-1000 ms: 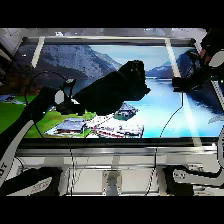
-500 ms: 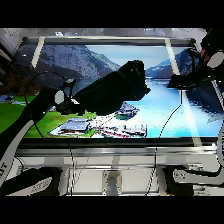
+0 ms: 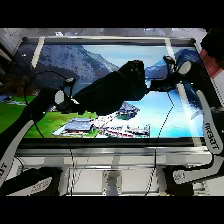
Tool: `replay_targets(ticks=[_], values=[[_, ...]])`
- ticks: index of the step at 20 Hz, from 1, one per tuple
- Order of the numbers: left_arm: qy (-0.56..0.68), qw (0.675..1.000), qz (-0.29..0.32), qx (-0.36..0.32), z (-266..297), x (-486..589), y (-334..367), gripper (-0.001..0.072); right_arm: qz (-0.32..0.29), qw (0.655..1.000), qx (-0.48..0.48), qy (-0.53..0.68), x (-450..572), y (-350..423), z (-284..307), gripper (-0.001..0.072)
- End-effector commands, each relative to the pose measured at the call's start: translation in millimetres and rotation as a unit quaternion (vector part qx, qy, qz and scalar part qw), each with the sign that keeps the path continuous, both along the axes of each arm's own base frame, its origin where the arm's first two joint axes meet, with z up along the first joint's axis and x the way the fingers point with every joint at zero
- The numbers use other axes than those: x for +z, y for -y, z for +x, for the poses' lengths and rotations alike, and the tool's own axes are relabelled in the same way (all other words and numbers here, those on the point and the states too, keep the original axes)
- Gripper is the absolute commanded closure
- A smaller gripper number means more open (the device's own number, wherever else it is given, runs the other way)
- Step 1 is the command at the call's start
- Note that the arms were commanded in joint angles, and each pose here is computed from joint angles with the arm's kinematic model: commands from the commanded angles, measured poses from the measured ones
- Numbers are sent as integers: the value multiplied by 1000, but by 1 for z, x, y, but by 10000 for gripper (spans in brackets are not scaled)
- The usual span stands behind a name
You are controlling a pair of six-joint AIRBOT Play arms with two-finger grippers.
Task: Fold the clothes and pants, and hang the long-sleeved shirts on hangers.
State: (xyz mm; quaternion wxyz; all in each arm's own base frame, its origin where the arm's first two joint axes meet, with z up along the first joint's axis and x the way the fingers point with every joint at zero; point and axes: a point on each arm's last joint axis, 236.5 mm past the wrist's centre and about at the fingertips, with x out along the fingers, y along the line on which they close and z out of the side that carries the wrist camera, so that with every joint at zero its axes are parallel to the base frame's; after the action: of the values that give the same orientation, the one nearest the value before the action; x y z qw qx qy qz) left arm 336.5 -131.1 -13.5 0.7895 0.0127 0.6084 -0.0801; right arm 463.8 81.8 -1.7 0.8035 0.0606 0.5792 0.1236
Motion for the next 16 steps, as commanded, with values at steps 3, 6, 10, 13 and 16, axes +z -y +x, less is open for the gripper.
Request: replay_targets(ticks=[3, 6, 10, 13, 16], values=[[34, 999, -9, 0, 16, 5, 4, 130, 15, 999, -18, 36, -26, -47, 29, 210], [34, 999, -8, 0, 17, 3, 4, 130, 21, 998, -40, 39, -33, -47, 37, 245], [25, 1000, -2, -3, 17, -5, 3, 129, 21, 998, -44, 43, -41, -46, 43, 282], [28, 1000, 4, -4, 22, -12, 2, 130, 19, 997, -54, 56, -40, -42, 50, 286], [47, 999, -3, -5, 31, -10, 6, 130, 18, 996, -61, 68, -42, -41, 57, 288]])
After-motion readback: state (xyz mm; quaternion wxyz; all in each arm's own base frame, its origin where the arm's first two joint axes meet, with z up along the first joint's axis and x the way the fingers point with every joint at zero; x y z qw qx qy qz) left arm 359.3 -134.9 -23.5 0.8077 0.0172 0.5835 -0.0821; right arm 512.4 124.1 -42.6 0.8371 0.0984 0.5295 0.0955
